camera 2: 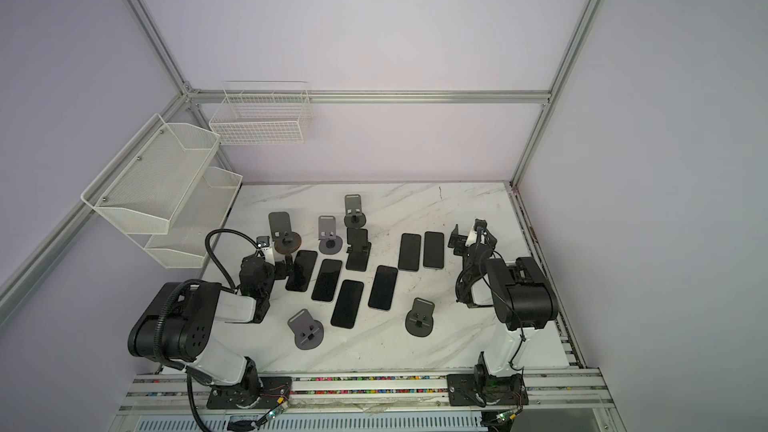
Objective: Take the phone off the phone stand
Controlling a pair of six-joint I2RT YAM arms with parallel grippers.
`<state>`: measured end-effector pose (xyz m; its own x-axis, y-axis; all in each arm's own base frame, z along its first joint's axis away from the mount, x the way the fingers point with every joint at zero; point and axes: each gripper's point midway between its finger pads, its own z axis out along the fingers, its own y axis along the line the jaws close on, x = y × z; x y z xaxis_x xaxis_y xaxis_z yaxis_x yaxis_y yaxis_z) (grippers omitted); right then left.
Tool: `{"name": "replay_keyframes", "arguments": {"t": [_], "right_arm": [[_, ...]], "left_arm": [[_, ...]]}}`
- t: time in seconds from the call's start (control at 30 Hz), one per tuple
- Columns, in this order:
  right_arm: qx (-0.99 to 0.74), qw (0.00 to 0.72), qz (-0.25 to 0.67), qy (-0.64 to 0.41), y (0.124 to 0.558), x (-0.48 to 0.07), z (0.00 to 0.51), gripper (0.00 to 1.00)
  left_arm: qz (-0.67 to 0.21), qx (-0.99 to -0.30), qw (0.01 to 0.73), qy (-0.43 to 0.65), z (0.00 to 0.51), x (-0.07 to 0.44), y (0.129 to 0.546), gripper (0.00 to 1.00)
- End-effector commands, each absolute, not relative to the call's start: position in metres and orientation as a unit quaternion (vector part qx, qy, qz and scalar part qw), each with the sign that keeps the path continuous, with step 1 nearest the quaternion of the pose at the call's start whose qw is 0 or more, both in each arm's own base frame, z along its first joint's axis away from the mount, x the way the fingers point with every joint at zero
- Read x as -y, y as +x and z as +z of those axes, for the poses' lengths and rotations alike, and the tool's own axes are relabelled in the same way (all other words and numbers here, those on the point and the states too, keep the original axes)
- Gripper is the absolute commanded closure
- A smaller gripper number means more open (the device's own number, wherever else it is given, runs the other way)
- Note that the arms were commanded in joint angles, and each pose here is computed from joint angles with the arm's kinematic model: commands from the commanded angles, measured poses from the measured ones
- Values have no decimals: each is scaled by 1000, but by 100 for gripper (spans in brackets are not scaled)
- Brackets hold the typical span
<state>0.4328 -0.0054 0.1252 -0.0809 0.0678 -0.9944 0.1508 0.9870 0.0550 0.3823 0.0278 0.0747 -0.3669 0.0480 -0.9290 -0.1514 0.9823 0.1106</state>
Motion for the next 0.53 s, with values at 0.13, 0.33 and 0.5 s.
{"name": "replay_keyframes", "arguments": {"t": [0.13, 0.33, 0.5], "right_arm": [[-725, 684, -29, 74, 438, 2, 134, 3], [-726, 683, -29, 72, 439, 2, 134, 3], [-725, 685, -28, 73, 438, 2, 135, 3]], "left_arm": [[86, -788, 608, -39, 112, -29, 402, 0], [85, -788, 608, -38, 112, -29, 402, 0], [85, -788, 609, -39, 113, -29, 403, 1]]}}
